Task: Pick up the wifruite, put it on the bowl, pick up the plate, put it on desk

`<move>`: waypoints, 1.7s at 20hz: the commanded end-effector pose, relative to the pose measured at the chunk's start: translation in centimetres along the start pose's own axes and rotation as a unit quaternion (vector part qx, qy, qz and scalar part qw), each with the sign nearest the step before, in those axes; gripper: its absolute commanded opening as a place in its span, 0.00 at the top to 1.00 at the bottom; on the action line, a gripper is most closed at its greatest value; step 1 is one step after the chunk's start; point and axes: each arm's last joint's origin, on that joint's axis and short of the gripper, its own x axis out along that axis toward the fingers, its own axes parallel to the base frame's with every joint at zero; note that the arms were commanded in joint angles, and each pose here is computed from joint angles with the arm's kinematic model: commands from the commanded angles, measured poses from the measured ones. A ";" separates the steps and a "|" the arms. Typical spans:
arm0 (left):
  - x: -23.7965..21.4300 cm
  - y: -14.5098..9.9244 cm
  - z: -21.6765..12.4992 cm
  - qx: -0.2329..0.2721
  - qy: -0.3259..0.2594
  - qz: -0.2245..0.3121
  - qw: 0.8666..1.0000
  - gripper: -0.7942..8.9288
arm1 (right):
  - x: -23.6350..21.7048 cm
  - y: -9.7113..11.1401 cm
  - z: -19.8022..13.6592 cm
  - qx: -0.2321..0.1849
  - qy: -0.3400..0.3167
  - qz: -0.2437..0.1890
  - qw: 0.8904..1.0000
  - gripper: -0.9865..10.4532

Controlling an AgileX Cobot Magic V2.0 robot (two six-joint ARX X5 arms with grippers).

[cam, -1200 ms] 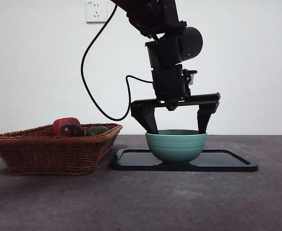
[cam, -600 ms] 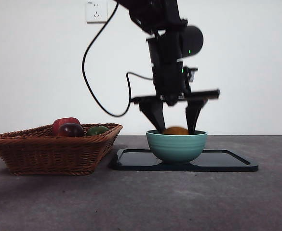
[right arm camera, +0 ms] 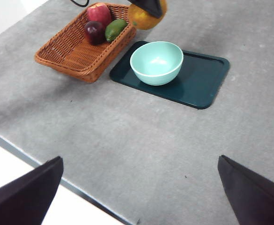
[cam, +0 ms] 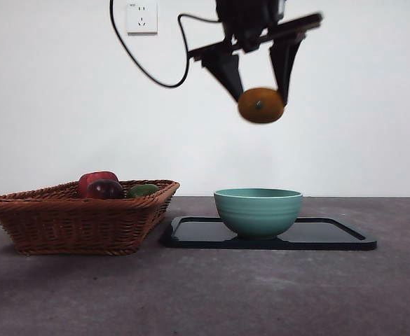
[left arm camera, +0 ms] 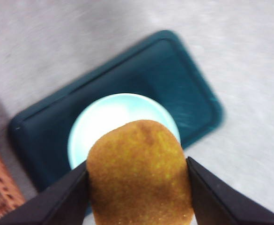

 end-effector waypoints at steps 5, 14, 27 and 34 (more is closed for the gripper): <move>-3.3 -0.6 -2.1 0.026 0.042 -0.001 0.999 0.70 | -0.2 0.1 0.2 0.001 -0.009 0.003 1.000 0.43; -5.9 2.6 -7.3 0.006 0.124 0.026 0.992 0.70 | -0.2 0.1 0.2 0.001 -0.009 0.003 1.000 0.43; -7.6 9.2 -14.3 -0.096 0.072 0.082 0.989 0.70 | -0.2 0.1 0.2 0.001 -0.009 0.004 1.000 0.43; -0.6 13.5 -16.9 -0.154 0.022 0.127 0.980 0.70 | -0.2 0.1 0.2 0.007 -0.010 0.004 1.000 0.43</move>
